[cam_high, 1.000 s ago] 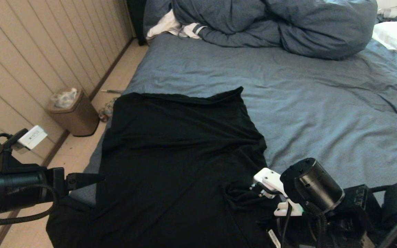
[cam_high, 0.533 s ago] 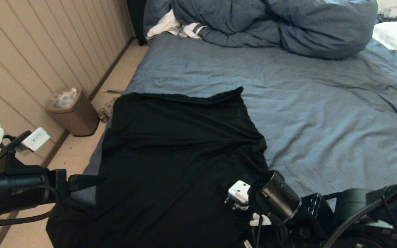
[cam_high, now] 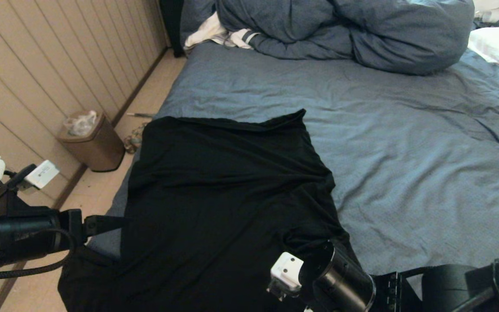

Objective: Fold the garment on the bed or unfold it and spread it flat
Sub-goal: Fold the black T-shirt

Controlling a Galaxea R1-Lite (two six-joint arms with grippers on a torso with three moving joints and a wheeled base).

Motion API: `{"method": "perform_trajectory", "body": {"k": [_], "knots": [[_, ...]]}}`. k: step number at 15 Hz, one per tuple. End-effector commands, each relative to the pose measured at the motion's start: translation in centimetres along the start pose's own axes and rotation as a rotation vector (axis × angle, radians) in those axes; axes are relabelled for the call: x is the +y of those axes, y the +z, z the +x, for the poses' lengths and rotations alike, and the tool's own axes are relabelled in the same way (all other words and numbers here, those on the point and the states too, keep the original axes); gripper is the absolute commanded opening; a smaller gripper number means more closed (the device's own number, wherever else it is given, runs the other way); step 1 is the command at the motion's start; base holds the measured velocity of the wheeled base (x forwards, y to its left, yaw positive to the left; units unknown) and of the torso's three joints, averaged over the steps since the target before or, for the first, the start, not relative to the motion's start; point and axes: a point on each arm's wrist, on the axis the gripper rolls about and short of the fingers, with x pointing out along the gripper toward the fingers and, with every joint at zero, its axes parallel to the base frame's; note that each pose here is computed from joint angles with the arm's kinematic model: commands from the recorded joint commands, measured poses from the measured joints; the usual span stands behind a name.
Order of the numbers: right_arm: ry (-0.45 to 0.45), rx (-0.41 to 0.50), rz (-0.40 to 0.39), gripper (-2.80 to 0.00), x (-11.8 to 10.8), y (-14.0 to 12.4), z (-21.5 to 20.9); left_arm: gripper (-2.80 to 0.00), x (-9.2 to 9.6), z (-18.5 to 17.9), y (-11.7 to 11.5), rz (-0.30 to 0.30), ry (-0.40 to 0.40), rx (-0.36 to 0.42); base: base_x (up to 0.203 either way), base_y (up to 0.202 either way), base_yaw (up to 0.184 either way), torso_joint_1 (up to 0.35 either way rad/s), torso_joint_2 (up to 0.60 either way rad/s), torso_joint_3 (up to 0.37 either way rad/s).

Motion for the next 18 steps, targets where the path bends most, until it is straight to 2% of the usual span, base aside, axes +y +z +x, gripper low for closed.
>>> {"method": "perform_trajectory", "body": {"k": [1, 4, 5, 6, 8, 10, 13, 15, 18], "knots": [[-0.008, -0.059, 0.020, -2.80, -0.6, 0.4, -1.7, 0.00, 1.3, -0.2, 0.6, -0.037, 0.042, -0.040, 0.000, 0.000, 0.000, 0.000, 0.00, 0.000], [-0.064, -0.150, 0.091, -2.80, -3.2, 0.8, -4.3, 0.00, 4.0, -1.3, 0.5, -0.121, 0.117, -0.087, 0.000, 0.000, 0.000, 0.000, 0.00, 0.000], [-0.087, -0.170, 0.115, -2.80, -4.1, 0.8, -4.9, 0.00, 5.1, -1.5, -0.4, -0.152, 0.126, -0.071, 0.000, 0.000, 0.000, 0.000, 0.00, 0.000], [-0.107, -0.187, 0.132, -2.80, -5.0, 0.8, -5.5, 0.00, 5.9, -1.5, -1.9, -0.153, 0.134, -0.033, 0.000, 0.000, 0.000, 0.000, 0.00, 0.000], [-0.137, -0.220, 0.153, -2.80, -6.1, 1.2, -6.3, 0.00, 7.3, -1.3, -4.5, -0.107, 0.158, 0.040, 0.000, 0.000, 0.000, 0.000, 0.00, 0.000], [-0.144, -0.256, 0.159, -2.80, -6.4, 2.3, -6.8, 0.00, 8.6, -0.7, -5.1, -0.088, 0.150, 0.004, 0.000, 0.000, 0.000, 0.000, 0.00, 0.000], [-0.152, -0.258, 0.167, -2.80, -6.8, 3.5, -7.9, 0.00, 9.7, 0.3, -6.0, -0.039, 0.141, -0.074, 0.000, 0.000, 0.000, 0.000, 0.00, 0.000], [-0.159, -0.262, 0.173, -2.80, -7.1, 3.7, -8.0, 0.00, 9.9, 0.6, -6.6, -0.036, 0.140, -0.070, 0.000, 0.000, 0.000, 0.000, 0.00, 0.000], [-0.159, -0.261, 0.173, -2.80, -7.1, 3.8, -7.9, 0.00, 10.8, 1.8, -7.4, -0.050, 0.140, -0.010, 0.000, 0.000, 0.000, 0.000, 0.00, 0.000]]}}
